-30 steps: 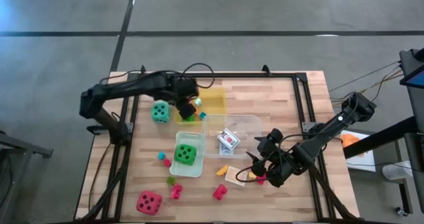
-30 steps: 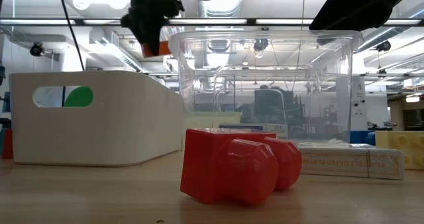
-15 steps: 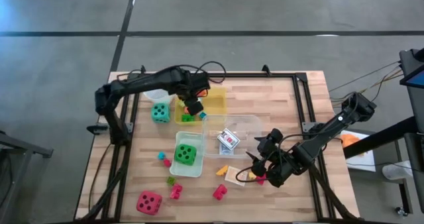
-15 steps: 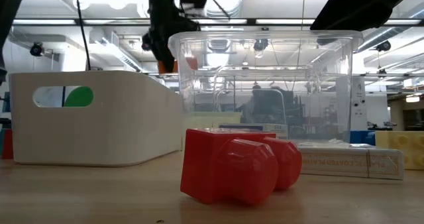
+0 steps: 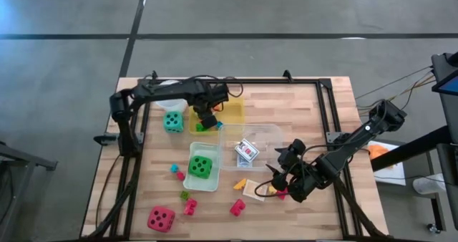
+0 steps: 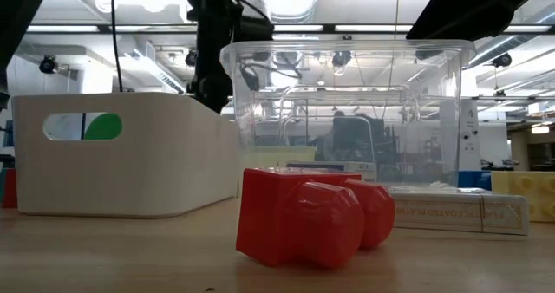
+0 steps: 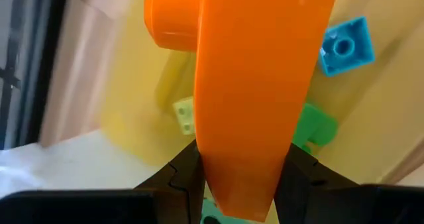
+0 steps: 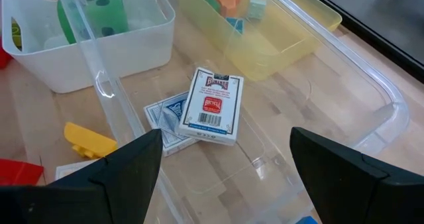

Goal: Pick & Place Toys
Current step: Put the orange game piece into the yellow bin

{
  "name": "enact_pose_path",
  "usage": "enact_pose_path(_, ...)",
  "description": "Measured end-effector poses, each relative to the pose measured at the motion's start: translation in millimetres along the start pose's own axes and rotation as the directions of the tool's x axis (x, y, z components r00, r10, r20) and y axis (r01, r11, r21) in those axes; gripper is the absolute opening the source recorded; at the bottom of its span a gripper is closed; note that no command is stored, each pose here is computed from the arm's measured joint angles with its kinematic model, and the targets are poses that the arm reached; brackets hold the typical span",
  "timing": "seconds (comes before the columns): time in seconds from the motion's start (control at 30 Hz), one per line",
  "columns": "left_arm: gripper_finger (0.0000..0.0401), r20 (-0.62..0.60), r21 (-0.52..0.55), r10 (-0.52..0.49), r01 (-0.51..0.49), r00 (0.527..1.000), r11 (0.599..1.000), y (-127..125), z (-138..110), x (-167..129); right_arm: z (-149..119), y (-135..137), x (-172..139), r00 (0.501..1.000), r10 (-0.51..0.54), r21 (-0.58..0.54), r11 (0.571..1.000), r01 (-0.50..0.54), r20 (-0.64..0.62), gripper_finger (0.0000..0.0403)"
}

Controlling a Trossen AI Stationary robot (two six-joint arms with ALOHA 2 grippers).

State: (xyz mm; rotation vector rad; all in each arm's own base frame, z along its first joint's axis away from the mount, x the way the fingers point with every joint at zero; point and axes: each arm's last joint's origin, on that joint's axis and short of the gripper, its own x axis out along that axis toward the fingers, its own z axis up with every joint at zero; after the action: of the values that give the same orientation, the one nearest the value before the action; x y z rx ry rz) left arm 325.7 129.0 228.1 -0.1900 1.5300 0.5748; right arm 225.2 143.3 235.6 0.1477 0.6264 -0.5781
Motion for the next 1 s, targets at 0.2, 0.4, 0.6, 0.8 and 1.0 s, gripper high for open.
enact_pose_path(0.2,0.0118,0.023,-0.01,-0.025,0.025,0.999,1.0,-3.7,-3.0,24.5,0.0,0.0,0.0,1.0,0.0,-0.002,1.0,0.0,0.0,0.0325)
enact_pose_path(0.4,0.0118,0.008,-0.008,-0.03,0.03,1.0,1.0,-6.2,-9.0,38.8,0.1,0.1,0.0,1.0,0.0,-0.001,1.0,0.0,0.001,0.0325)
enact_pose_path(0.6,0.0118,-0.024,-0.004,-0.054,0.054,0.998,0.999,-9.4,-16.8,51.0,0.1,0.1,0.0,1.0,0.0,-0.001,1.0,0.0,0.001,0.0325)
enact_pose_path(0.8,0.0118,-0.02,-0.009,-0.07,0.07,0.997,0.998,-10.2,-19.2,55.3,0.1,0.1,0.0,1.0,0.0,0.0,1.0,0.0,0.002,0.0325)
enact_pose_path(1.0,0.0118,-0.014,-0.01,-0.074,0.074,0.997,0.997,-10.4,-18.8,55.6,0.2,0.1,0.0,1.0,0.0,-0.001,1.0,0.0,0.003,0.0325)
